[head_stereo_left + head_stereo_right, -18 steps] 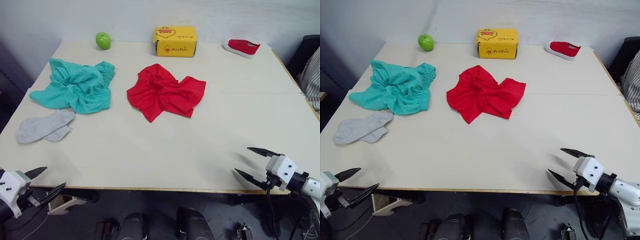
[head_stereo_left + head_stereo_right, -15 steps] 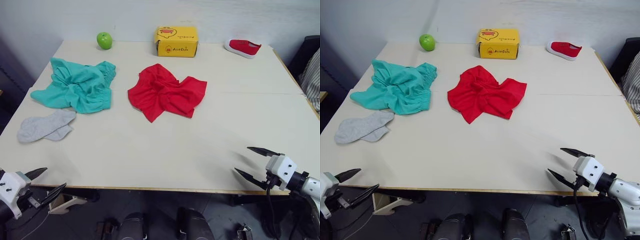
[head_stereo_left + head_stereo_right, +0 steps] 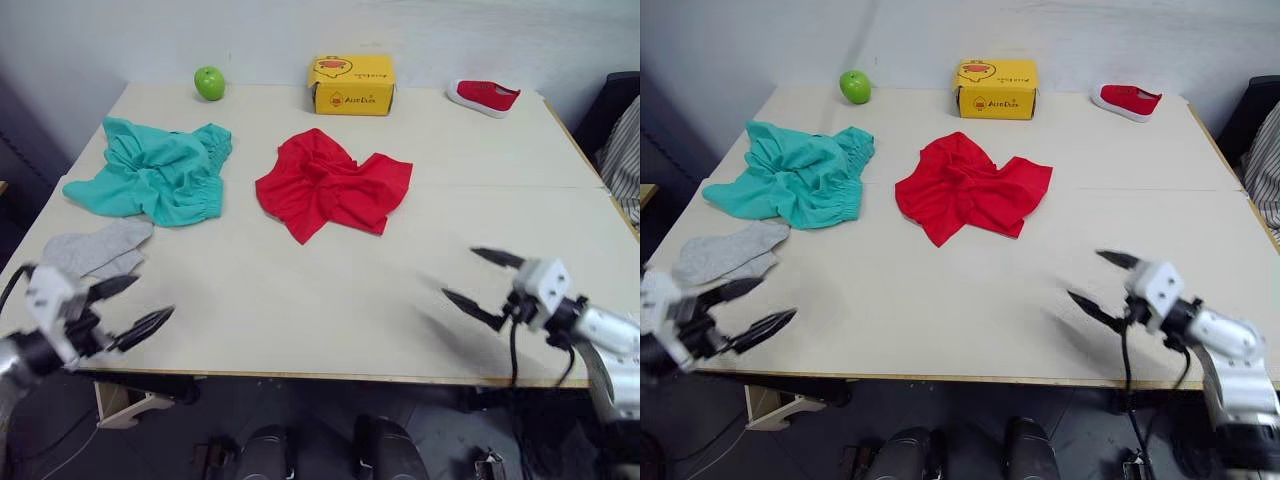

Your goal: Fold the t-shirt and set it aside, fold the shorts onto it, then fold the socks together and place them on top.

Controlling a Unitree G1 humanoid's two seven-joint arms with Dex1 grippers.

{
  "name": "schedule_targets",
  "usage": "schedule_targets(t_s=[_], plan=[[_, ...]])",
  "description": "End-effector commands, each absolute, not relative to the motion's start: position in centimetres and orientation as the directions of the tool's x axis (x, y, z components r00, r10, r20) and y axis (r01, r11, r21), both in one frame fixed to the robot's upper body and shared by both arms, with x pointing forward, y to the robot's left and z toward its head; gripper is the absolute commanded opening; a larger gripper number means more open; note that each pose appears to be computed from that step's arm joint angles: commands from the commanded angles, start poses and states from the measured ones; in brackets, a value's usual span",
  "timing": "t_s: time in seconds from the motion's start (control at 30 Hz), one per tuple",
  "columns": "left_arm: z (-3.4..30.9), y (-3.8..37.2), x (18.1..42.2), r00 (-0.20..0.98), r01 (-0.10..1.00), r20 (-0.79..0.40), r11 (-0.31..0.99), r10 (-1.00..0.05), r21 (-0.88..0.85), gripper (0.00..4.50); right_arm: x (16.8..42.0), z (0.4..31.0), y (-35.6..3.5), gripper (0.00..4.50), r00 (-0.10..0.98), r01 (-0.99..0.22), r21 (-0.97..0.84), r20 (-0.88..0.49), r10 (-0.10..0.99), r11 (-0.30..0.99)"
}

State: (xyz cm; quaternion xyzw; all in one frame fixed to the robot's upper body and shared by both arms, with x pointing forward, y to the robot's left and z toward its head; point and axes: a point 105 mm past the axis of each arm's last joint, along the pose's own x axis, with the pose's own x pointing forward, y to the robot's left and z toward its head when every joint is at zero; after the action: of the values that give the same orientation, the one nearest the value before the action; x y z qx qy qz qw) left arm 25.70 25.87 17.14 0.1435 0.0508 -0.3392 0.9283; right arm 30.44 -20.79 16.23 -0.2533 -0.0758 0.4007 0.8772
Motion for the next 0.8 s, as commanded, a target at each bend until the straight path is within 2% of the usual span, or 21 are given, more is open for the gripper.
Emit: schedule_targets(t_s=[0.03,0.2,0.3,0.4,0.53,0.63,0.8], plan=[[16.7,21.9,28.9,0.695,0.719,-0.268,0.636,-0.667,0.282,4.50,32.6,15.9,-17.8,4.48,0.630,-0.703,-0.539,-0.171,0.757,0.464],[15.7,18.5,32.5,0.647,0.762,-0.324,0.565,-0.690,0.318,4.50,36.3,15.9,-15.9,4.48,0.672,-0.670,-0.598,-0.238,0.701,0.440],[15.1,15.9,35.6,0.646,0.762,-0.317,0.562,-0.694,0.322,4.50,39.4,15.4,-15.0,4.48,0.727,-0.641,-0.609,-0.289,0.623,0.467],[14.6,14.4,37.5,0.650,0.758,-0.327,0.553,-0.686,0.346,4.50,41.1,15.1,-14.5,4.48,0.761,-0.622,-0.601,-0.312,0.569,0.503],[13.8,12.8,39.4,0.659,0.751,-0.344,0.559,-0.669,0.351,4.50,42.3,14.6,-13.3,4.48,0.769,-0.624,-0.570,-0.329,0.547,0.534],[12.6,12.9,40.7,0.690,0.723,-0.403,0.536,-0.602,0.436,4.50,42.7,14.3,-12.6,4.48,0.774,-0.622,-0.564,-0.340,0.534,0.543],[11.1,12.8,42.4,0.720,0.694,-0.448,0.550,-0.530,0.464,4.50,42.6,14.1,-12.4,4.48,0.776,-0.623,-0.533,-0.332,0.536,0.572]])
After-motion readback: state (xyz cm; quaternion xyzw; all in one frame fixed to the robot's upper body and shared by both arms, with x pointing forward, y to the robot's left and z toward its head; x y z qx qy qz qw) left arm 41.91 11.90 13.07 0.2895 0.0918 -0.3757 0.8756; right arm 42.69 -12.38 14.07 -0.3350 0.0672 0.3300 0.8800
